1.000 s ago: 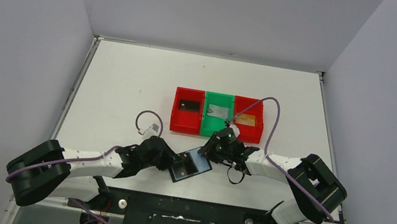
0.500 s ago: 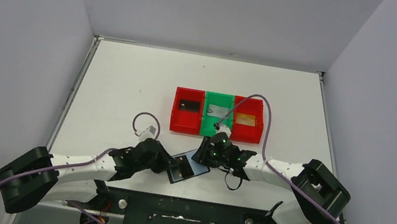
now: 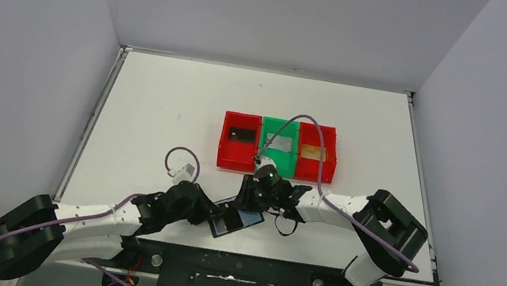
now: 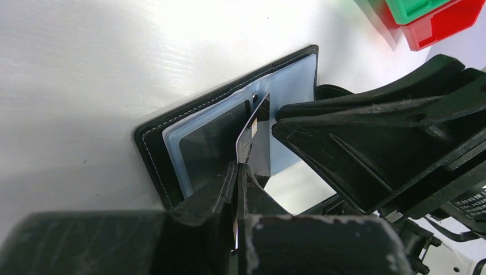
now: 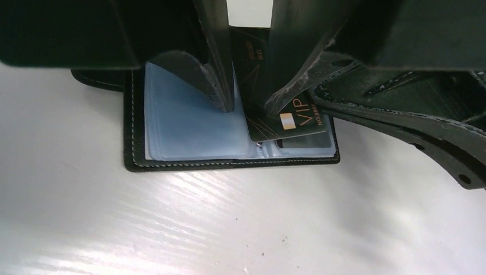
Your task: Take the credit cards out of the card holder
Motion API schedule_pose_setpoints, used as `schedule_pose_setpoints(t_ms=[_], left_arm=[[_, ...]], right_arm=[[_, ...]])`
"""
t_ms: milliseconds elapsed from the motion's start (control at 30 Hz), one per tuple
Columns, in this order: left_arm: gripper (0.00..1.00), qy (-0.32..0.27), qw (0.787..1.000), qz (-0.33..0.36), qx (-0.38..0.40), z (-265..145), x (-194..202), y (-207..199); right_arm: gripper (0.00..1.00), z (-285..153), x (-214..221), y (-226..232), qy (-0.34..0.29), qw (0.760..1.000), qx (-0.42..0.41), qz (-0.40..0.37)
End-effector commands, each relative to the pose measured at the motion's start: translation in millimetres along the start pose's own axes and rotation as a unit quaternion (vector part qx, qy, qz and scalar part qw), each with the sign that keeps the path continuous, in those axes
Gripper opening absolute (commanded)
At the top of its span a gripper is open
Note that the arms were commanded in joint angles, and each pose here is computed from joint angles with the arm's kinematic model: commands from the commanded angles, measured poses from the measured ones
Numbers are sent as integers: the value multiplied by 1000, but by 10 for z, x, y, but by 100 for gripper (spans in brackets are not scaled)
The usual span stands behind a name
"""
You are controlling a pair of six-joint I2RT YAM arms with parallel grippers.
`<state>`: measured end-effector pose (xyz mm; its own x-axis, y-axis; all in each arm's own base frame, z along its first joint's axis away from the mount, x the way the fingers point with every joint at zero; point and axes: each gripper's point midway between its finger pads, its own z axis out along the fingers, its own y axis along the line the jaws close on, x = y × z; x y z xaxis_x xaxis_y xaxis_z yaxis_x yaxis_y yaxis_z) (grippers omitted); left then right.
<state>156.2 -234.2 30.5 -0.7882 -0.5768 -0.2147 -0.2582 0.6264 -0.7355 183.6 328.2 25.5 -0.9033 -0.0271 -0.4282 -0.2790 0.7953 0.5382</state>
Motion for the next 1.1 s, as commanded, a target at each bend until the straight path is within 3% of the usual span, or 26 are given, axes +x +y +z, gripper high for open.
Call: schedule_pose_setpoints(t_ms=[0, 300, 433, 667, 767, 867, 1067], left_arm=[[0, -14, 1000, 5, 25, -5, -54, -121], [1, -16, 999, -7, 42, 26, -63, -198], [9, -12, 998, -10, 55, 36, -51, -257], [15, -2, 999, -11, 49, 81, -9, -240], [11, -1, 999, -10, 45, 95, -6, -241], [0, -4, 999, -8, 48, 88, -21, -270], [0, -22, 996, 8, 88, -33, -112, -466]], right_arm=[[28, 47, -40, 102, 11, 1000, -13, -6], [26, 99, 67, 113, 42, 998, -50, 10], [26, 110, 83, 43, 45, 998, -47, 24], [25, 98, 82, -20, 43, 997, -46, 39], [25, 95, 80, -27, 43, 997, -45, 41], [25, 78, 51, -19, 36, 998, -47, 38], [34, -124, -265, 125, -32, 997, -61, 30]])
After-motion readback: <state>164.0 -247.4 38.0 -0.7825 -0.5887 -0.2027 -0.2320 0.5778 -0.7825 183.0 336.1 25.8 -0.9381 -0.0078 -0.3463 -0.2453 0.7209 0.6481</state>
